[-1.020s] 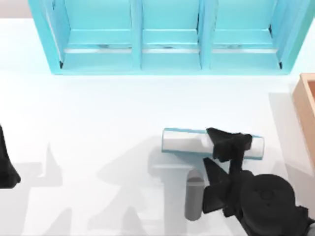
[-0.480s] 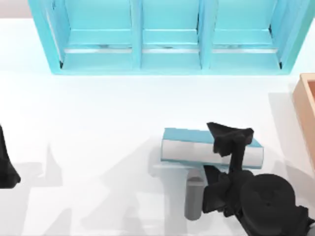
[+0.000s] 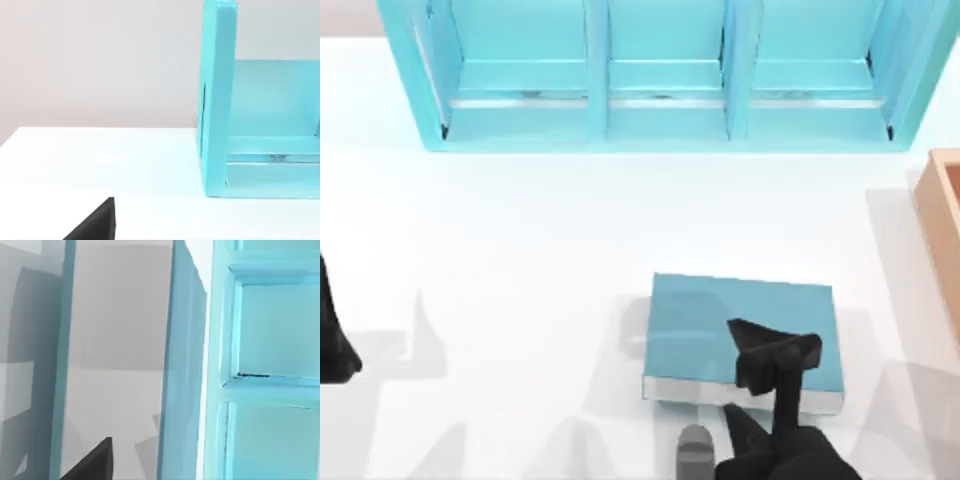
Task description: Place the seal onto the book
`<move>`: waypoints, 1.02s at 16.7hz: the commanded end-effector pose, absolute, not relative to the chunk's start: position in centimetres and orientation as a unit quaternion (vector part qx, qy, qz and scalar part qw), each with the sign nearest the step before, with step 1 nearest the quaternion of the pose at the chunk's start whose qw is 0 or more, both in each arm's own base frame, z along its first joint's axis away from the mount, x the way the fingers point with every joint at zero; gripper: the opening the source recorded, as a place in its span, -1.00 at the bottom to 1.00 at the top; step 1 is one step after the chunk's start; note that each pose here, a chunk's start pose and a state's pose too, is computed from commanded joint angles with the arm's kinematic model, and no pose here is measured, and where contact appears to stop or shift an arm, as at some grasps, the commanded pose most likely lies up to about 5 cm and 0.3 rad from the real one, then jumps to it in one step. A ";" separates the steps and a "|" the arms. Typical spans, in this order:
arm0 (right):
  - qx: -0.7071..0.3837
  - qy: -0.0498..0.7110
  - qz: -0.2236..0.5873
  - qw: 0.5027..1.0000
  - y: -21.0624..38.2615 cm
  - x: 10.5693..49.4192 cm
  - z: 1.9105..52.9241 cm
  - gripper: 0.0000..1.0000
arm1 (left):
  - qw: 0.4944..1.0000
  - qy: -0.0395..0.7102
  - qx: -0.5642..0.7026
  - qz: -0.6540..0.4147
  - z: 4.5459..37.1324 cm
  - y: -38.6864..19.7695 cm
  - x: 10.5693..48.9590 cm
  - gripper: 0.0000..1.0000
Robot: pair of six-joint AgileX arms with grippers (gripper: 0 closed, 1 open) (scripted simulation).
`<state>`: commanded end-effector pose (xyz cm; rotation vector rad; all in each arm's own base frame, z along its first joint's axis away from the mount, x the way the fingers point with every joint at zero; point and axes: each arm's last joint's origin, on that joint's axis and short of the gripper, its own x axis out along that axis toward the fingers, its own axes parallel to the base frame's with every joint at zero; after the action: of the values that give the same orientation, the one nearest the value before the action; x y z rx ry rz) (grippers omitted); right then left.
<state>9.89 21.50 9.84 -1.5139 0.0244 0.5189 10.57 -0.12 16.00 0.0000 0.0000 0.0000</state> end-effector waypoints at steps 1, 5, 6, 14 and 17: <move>-0.685 0.016 0.234 0.689 21.5 8.5 9.7 1.00 | 1.000 0.000 0.000 0.000 16.0 -0.1 10.6 1.00; -0.697 0.006 0.227 0.681 20.7 3.5 10.0 1.00 | 1.000 0.000 0.000 0.000 16.0 -0.1 10.6 1.00; -0.693 -0.003 0.223 0.686 20.5 2.6 10.2 1.00 | 1.000 0.000 0.000 0.000 16.0 -0.1 10.6 1.00; -0.675 -0.024 0.215 0.705 20.0 0.8 11.1 1.00 | 1.000 0.000 0.000 0.000 16.0 -0.1 10.6 1.00; -0.681 -0.013 0.221 0.698 20.5 1.1 11.1 1.00 | 1.000 0.000 0.000 0.000 16.0 -0.1 10.6 1.00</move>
<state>1.14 20.45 11.07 -1.5195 -0.0289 0.4927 10.57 -0.12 16.00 0.0000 0.0000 0.0000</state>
